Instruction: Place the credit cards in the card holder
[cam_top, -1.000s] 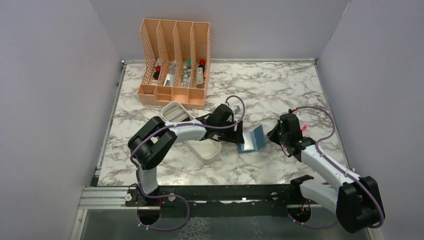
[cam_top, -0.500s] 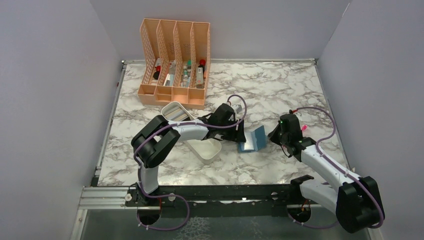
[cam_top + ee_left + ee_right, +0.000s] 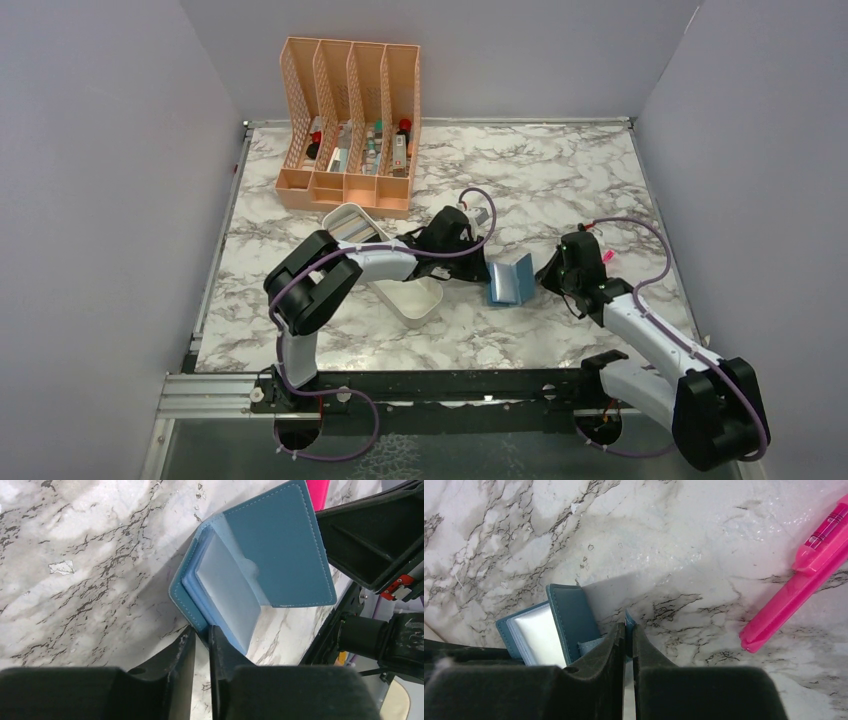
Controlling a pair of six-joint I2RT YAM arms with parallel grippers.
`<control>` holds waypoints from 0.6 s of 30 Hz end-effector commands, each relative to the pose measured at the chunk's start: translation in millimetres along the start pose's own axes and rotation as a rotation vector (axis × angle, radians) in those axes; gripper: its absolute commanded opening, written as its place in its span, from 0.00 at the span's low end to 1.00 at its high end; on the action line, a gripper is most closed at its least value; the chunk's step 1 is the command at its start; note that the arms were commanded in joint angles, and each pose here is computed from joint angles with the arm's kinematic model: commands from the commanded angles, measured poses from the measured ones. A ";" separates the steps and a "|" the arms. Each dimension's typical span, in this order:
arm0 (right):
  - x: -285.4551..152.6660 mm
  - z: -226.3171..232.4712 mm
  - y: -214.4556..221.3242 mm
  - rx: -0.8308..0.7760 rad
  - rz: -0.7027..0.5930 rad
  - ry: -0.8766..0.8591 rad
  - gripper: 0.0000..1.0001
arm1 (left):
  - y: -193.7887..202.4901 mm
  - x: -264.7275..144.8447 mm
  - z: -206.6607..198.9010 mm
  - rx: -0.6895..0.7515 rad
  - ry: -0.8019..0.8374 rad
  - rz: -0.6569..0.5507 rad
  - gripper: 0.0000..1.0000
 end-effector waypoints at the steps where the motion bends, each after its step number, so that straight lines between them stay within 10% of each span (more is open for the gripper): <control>1: -7.2 2.1 -0.2 0.004 0.020 -0.041 0.14 | -1.8 6.0 -7.1 0.007 0.063 0.007 0.13; 11: -59.3 19.5 -39.2 -0.051 -0.026 -0.159 0.51 | -6.8 -1.6 -13.5 0.012 0.031 -0.004 0.00; 18: -81.8 49.5 -59.1 -0.115 -0.031 -0.492 0.58 | -4.2 -1.0 -12.0 -0.019 0.029 0.005 0.00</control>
Point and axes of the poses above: each gripper's point midway between its finger pads, its own x axis out along the fingers, its own z axis along the line the jaws close on, y = z × x, the point moved 10 cm from there along -x, back along the fingers, and after that the axes turned 12 degrees about -x, right-handed, at the moved point
